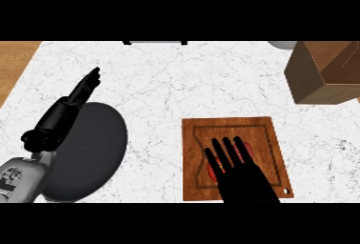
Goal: Pick the bell pepper from the cutting board and place it in the cardboard box
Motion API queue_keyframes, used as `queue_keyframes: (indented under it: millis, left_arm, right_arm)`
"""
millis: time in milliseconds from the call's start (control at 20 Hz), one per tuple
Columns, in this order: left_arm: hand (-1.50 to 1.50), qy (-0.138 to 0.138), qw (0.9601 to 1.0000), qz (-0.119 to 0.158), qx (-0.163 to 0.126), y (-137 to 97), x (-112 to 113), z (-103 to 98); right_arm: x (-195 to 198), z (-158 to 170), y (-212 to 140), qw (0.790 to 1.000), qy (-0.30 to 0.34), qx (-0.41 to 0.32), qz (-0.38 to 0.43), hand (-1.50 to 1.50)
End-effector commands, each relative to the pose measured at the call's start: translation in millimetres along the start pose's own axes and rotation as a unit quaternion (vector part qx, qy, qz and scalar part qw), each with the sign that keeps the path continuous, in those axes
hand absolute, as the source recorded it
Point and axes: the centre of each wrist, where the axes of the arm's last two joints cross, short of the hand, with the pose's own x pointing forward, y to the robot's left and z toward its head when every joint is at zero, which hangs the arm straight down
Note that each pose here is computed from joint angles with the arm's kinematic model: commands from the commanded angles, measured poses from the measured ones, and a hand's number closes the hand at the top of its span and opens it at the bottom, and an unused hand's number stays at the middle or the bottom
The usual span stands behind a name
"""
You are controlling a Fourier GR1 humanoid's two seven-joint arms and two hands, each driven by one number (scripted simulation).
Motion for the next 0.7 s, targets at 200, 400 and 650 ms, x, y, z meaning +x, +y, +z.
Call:
queue_keyframes:
  millis: [200, 400, 650]
  left_arm:
    - [0.0, 0.005, 1.0, -0.006, 0.005, -17.6, -9.6, 21.6]
    - [0.0, 0.01, 0.9999, -0.003, 0.009, 3.5, 1.0, 11.8]
    - [0.0, 0.008, 0.9999, 0.004, -0.005, -12.2, -14.5, 1.8]
  right_arm:
    - [7.4, -13.5, 16.8, 0.999, 0.028, -0.016, 0.013, -1.5]
    - [-6.0, -31.1, 37.6, 0.999, 0.031, -0.009, 0.035, -1.5]
    - [-6.0, -31.0, 22.6, 0.998, 0.058, -0.001, 0.037, -1.5]
